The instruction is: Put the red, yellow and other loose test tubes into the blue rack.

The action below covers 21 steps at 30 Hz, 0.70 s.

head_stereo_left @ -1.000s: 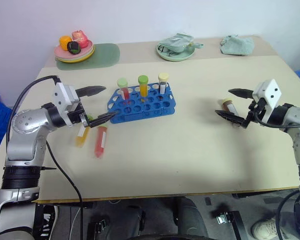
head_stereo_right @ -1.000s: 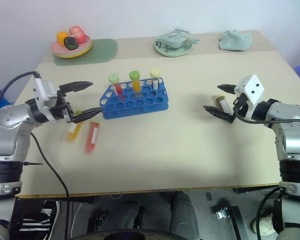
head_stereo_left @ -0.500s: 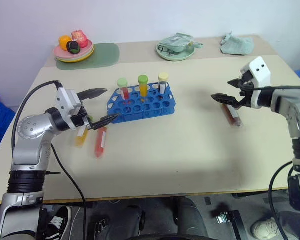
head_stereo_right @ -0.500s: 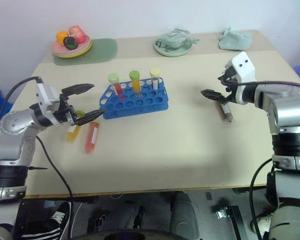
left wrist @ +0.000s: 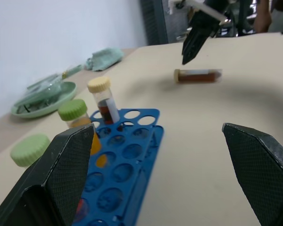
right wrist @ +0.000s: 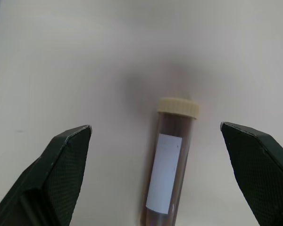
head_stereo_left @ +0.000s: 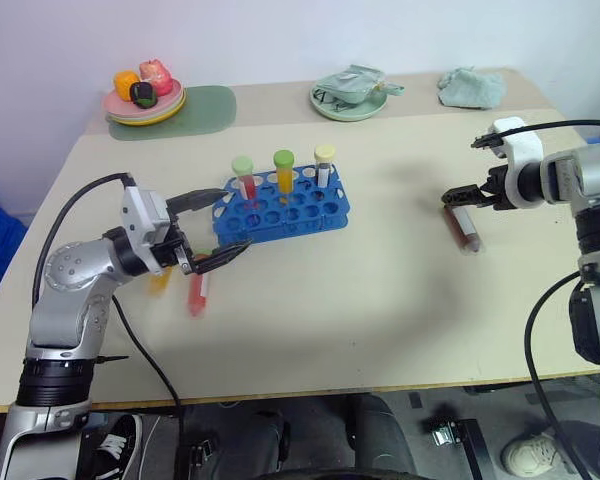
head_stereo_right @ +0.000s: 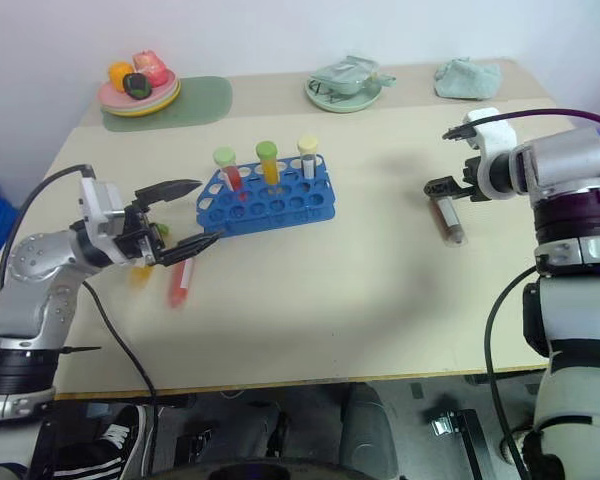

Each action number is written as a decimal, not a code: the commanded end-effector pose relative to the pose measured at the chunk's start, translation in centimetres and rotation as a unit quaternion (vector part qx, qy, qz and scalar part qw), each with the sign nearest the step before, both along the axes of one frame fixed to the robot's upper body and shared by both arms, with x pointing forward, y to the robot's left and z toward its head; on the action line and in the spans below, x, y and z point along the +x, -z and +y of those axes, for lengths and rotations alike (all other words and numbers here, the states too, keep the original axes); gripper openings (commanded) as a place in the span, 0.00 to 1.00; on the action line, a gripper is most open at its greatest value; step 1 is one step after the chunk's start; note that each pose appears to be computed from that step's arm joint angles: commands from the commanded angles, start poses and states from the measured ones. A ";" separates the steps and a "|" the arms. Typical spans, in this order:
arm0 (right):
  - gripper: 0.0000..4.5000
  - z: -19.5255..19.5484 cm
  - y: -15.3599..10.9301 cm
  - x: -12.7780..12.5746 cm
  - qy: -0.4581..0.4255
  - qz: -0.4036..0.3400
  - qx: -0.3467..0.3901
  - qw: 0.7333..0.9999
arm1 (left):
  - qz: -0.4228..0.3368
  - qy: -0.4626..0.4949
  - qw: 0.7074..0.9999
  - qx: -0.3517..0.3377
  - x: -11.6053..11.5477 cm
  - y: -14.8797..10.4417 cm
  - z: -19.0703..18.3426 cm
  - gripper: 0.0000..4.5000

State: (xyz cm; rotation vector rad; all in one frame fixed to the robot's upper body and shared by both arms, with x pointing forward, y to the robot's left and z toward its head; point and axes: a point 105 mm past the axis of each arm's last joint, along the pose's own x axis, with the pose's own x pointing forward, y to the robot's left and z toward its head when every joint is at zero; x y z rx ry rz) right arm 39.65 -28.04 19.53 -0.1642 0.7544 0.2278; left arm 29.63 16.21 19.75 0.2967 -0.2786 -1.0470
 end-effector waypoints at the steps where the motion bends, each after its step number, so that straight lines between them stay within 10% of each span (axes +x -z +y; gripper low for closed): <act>1: 1.00 0.0 -0.8 0.4 -0.009 0.003 -0.020 1.000 | -0.021 -0.006 1.000 -0.003 -0.9 -1.1 0.1 0.99; 21: 1.00 -0.6 3.0 0.5 0.068 0.095 -0.010 0.993 | -0.020 -0.038 0.999 -0.004 -2.0 -0.9 0.4 0.99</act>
